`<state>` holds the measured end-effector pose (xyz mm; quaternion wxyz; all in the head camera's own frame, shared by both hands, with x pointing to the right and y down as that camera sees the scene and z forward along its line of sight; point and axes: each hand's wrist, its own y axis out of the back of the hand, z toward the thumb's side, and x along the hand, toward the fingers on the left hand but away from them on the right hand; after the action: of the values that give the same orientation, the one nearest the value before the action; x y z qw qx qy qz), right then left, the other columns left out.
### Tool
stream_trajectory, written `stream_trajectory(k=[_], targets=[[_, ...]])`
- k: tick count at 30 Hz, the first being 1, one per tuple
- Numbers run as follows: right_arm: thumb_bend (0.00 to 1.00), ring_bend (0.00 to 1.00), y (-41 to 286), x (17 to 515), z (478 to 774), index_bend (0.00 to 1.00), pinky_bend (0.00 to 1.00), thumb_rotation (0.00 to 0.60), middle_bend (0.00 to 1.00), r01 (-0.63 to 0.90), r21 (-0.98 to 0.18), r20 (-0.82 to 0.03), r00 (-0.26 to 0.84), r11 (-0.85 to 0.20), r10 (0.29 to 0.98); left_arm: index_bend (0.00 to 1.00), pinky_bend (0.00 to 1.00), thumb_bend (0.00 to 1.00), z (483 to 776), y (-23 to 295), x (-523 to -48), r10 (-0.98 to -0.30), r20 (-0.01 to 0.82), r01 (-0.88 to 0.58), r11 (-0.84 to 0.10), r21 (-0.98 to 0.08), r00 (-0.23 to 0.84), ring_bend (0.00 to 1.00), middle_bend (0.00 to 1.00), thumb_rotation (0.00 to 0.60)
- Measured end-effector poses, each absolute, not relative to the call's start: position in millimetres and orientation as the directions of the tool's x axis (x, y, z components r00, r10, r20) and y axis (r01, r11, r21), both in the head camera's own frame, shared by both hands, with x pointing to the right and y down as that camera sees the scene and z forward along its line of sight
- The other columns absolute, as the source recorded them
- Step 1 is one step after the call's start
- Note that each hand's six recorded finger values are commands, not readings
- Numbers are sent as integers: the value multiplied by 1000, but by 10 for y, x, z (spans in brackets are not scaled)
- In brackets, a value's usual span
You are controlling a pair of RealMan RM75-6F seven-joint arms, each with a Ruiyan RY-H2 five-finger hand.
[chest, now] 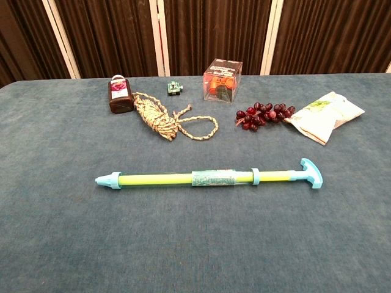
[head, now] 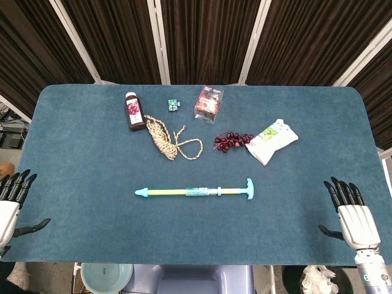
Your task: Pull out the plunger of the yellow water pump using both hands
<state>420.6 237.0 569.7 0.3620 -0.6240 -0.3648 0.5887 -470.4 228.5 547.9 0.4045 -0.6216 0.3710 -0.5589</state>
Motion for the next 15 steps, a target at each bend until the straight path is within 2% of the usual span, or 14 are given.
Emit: stream_trajectory(k=[15], targets=[[70,0,2378,4192,5703,4,0,600,0,31,-878,-476,41,-477,878,0,0,0,5482,2291,-4712,-912,399,-13,-402,-916,95,0,0,600]])
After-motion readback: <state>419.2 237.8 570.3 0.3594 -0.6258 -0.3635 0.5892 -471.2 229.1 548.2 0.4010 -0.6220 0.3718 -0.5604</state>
